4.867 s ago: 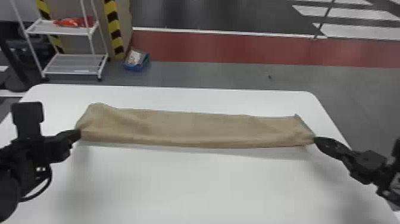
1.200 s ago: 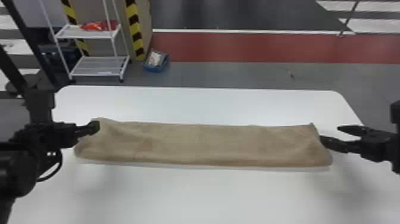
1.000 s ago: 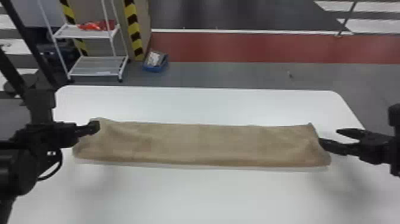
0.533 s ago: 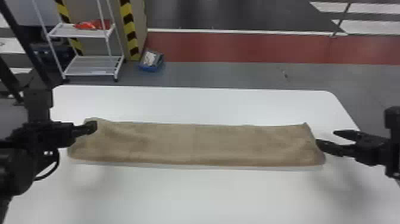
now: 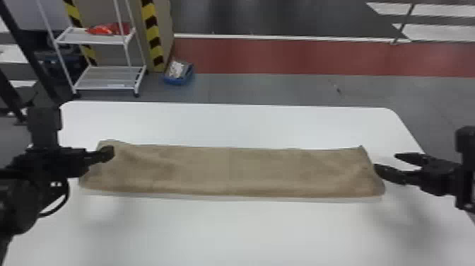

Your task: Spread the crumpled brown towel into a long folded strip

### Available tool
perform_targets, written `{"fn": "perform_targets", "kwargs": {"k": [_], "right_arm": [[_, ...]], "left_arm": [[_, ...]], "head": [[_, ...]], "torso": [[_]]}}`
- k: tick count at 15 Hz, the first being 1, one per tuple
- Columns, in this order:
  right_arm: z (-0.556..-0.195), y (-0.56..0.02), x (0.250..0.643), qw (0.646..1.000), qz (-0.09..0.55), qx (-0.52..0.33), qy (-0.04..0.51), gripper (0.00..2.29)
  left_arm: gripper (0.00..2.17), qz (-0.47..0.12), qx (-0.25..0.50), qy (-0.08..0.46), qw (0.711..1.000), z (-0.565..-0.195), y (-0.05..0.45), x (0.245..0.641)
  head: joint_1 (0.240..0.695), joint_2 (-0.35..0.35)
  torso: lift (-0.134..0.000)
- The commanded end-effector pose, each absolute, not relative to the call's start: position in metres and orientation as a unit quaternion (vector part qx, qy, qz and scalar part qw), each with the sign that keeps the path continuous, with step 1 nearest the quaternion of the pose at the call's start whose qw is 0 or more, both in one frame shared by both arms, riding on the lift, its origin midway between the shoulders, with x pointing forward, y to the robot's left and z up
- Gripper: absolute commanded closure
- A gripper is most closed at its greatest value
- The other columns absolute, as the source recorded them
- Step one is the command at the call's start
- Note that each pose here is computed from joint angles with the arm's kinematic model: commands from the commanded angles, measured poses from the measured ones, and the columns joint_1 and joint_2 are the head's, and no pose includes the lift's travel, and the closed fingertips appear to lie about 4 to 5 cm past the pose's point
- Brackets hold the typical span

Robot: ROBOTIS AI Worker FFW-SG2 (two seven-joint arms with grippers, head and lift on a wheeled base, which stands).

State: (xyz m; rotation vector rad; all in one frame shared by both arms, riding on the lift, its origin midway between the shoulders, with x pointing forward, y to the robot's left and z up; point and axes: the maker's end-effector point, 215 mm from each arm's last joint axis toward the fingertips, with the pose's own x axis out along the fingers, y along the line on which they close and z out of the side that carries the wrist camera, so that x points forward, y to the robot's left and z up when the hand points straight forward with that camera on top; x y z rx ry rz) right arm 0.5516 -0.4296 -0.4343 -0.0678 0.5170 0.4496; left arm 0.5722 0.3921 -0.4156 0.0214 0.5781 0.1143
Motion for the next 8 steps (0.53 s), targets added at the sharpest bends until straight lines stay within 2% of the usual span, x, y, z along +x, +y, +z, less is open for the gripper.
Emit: {"fn": "perform_targets", "kwargs": {"k": [1,8], "right_arm": [[-0.433,-0.43,0.553,0.943,0.221,-0.035,0.248,0.18],[-0.431,-0.443,0.554,0.948,0.208,-0.024,0.239,0.13]], "left_arm": [[0.07,0.055,0.01,0.284,0.957,-0.414,0.39,0.574],[0.07,0.053,0.012,0.283,0.958,-0.413,0.388,0.577]], "head": [[0.695,-0.037],[0.695,-0.047]], "torso": [[-0.124],[-0.124]]}}
